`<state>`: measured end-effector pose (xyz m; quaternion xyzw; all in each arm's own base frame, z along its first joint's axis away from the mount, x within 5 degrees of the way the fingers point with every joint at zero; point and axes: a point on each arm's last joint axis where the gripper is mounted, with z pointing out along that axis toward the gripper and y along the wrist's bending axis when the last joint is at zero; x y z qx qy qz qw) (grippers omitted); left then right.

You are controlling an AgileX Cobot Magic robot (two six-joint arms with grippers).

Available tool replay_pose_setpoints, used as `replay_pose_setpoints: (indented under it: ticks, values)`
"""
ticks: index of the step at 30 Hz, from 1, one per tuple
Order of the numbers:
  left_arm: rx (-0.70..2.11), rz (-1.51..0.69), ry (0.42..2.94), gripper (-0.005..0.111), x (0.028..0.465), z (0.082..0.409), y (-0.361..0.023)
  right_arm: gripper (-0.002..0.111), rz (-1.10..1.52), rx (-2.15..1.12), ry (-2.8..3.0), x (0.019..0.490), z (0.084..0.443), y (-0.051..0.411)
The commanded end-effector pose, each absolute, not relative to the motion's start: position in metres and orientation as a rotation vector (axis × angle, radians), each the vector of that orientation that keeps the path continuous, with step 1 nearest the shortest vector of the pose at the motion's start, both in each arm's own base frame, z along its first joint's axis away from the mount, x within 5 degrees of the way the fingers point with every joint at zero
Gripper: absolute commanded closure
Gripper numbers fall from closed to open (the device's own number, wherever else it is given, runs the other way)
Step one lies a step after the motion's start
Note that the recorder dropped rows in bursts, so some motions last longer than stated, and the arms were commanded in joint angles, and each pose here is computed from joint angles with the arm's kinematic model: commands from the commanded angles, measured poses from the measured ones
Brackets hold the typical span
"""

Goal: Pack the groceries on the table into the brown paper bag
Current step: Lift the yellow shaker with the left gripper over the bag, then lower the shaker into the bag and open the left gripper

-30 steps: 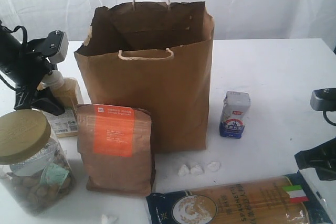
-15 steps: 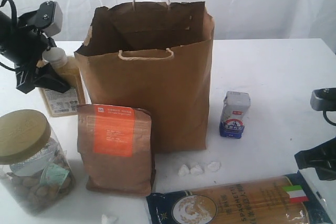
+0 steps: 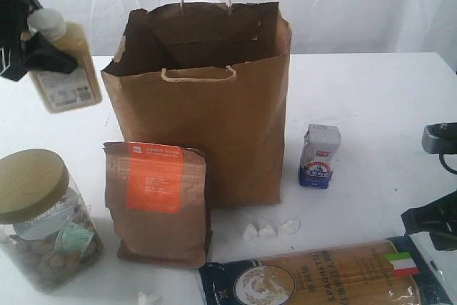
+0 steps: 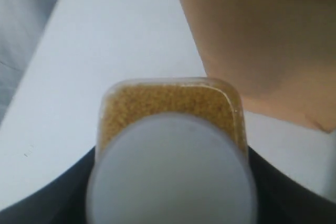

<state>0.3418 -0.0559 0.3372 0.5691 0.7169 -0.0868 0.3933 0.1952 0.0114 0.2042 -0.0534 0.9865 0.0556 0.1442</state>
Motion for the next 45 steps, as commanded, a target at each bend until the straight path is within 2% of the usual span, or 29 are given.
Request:
replay_pose_setpoints:
  ticks: [1,11,16,21,30,37,45]
  values:
    - [1.144,-0.333,1.642,0.107,0.327,0.391,-0.067,0.108,0.172,-0.12,2.863,0.192,0.204,0.01]
    - [0.837,-0.786,1.287,0.107,0.313,0.438,-0.082,0.108,0.211,-0.047,2.871,0.191,0.204,0.012]
    - [0.81,-0.943,1.183,0.107,0.306,0.447,-0.086,0.108,0.24,-0.026,2.873,0.191,0.204,0.014]
    - [0.833,-1.052,1.178,0.107,0.311,0.433,-0.095,0.108,0.258,-0.011,2.87,0.191,0.204,0.015]
    - [0.829,-1.162,1.289,0.107,0.337,0.388,-0.136,0.108,0.284,0.009,2.868,0.191,0.204,0.016]
    - [0.865,-1.248,1.327,0.107,0.341,0.366,-0.167,0.108,0.284,0.009,2.868,0.191,0.204,0.016]
    - [0.896,-1.094,1.356,0.107,0.343,0.354,-0.194,0.108,0.284,0.009,2.868,0.191,0.204,0.016]
